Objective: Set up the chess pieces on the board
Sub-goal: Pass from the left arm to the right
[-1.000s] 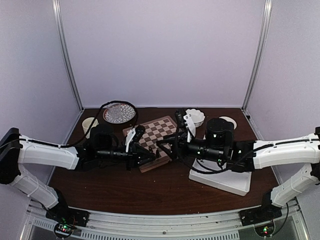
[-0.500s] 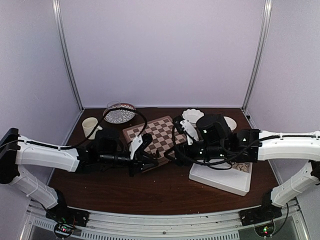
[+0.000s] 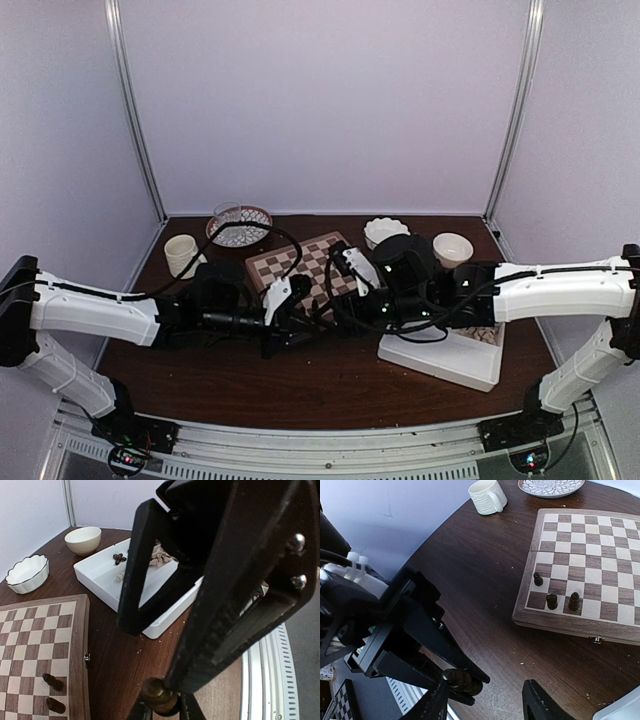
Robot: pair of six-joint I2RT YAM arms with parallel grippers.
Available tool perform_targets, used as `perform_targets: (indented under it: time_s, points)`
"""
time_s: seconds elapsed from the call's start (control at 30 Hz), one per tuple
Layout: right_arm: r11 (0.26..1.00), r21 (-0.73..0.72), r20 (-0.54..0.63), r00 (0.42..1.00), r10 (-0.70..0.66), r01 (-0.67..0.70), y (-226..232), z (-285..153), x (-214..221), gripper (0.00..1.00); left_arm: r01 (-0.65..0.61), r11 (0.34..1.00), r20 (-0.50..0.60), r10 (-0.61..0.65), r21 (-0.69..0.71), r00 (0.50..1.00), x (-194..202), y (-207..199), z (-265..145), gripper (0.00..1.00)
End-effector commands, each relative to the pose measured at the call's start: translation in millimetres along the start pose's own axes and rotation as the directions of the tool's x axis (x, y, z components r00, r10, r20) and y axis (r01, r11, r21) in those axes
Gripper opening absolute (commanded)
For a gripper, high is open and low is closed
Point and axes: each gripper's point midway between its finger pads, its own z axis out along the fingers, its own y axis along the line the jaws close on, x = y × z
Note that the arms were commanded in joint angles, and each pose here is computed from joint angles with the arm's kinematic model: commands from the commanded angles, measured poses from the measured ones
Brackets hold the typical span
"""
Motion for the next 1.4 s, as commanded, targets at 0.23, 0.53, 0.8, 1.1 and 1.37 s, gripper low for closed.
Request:
perform_targets:
  time_s: [0.23,0.53,0.8,1.1,1.37]
  points:
    - [0.999,-0.049,0.017,1.000,0.002,-0.001,17.1,6.2,-8.5,0.51,-0.046,0.999,0.024,0.046,-0.012,0.999,-16.0,-1.0,5.3,0.00]
    - [0.999,0.029,0.002,1.000,0.013,-0.013,2.8,11.4,-3.4,0.39,-0.050,0.999,0.017,0.050,-0.018,0.999,-14.6,-0.3,6.5,0.00]
    - [0.997,0.081,0.018,1.000,0.015,-0.017,-6.7,2.4,-4.7,0.18,-0.054,0.998,0.010,0.054,-0.023,0.998,-14.0,-0.3,6.7,0.00]
    - [0.996,0.082,0.027,1.000,0.015,-0.017,-7.8,-5.7,-4.8,0.03,-0.057,0.998,0.000,0.057,-0.041,0.998,-12.0,1.3,8.2,0.05]
    - [0.980,0.199,0.081,0.997,-0.008,-0.009,-29.5,-21.1,-13.1,0.00,-0.029,0.992,0.016,0.031,-0.120,0.999,-12.9,13.8,4.5,0.54]
